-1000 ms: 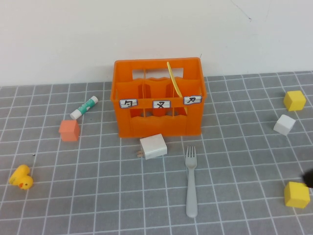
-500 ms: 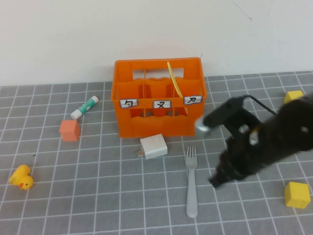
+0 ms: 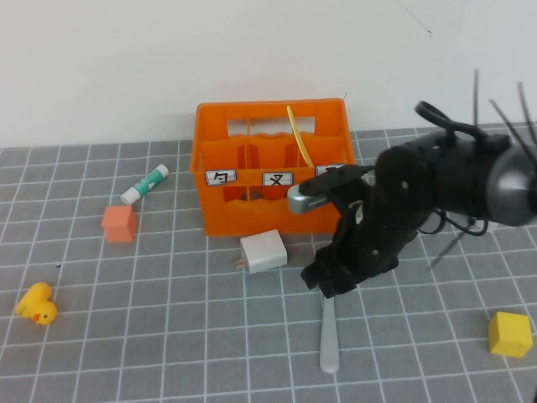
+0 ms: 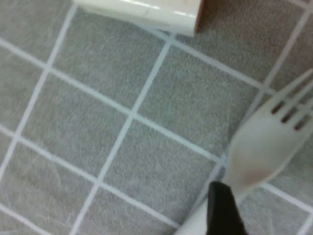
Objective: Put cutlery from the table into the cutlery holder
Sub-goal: Pick up the fork
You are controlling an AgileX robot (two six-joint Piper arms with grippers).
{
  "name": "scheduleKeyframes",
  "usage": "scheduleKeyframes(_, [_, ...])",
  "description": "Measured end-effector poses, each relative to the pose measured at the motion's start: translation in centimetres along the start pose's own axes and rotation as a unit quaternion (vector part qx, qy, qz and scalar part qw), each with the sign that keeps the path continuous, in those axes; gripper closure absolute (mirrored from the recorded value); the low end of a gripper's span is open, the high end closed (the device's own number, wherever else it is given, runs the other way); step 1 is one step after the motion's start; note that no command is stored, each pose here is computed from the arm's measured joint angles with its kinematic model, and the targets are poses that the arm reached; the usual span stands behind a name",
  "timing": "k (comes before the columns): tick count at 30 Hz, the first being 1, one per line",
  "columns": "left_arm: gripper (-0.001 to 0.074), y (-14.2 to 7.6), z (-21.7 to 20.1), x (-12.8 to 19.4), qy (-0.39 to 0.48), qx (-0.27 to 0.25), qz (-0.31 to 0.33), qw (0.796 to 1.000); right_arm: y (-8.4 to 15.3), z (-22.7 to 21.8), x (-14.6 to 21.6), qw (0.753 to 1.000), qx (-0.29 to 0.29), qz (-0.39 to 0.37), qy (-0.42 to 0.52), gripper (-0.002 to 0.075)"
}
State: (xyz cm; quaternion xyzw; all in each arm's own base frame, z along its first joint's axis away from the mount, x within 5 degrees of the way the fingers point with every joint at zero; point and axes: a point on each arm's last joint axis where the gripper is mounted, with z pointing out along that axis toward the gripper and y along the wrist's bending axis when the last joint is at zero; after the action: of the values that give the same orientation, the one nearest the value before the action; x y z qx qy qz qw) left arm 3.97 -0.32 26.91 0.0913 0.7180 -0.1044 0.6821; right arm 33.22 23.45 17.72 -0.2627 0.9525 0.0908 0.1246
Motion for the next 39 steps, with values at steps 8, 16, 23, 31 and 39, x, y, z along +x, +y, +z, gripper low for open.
scheduleKeyframes(8, [0.0735, 0.0, 0.0, 0.1, 0.004, -0.002, 0.002, 1.000, 0.4, 1.2, -0.5, 0.999, -0.001, 0.021, 0.041, 0.0341])
scheduleKeyframes(16, [0.0735, 0.1, 0.0, 0.1, 0.003, -0.004, 0.005, 1.000, 0.9, 1.9, -0.4, 0.999, 0.002, 0.010, 0.052, 0.0355])
scheduleKeyframes(23, [0.0735, 0.1, 0.0, 0.1, 0.003, -0.004, 0.005, 1.000, 0.9, 2.1, -0.3, 0.998, 0.012, -0.034, 0.058, 0.0596])
scheduleKeyframes(31, [0.0735, 0.1, 0.0, 0.0, 0.002, -0.006, 0.010, 1.000, 1.1, 2.1, -0.2, 0.996, 0.001, -0.061, 0.069, 0.0608])
scheduleKeyframes(39, [0.0735, 0.1, 0.0, 0.0, 0.000, -0.008, 0.016, 1.000, 5.1, -0.4, 0.1, 0.990, -0.039, -0.129, 0.051, 0.0608])
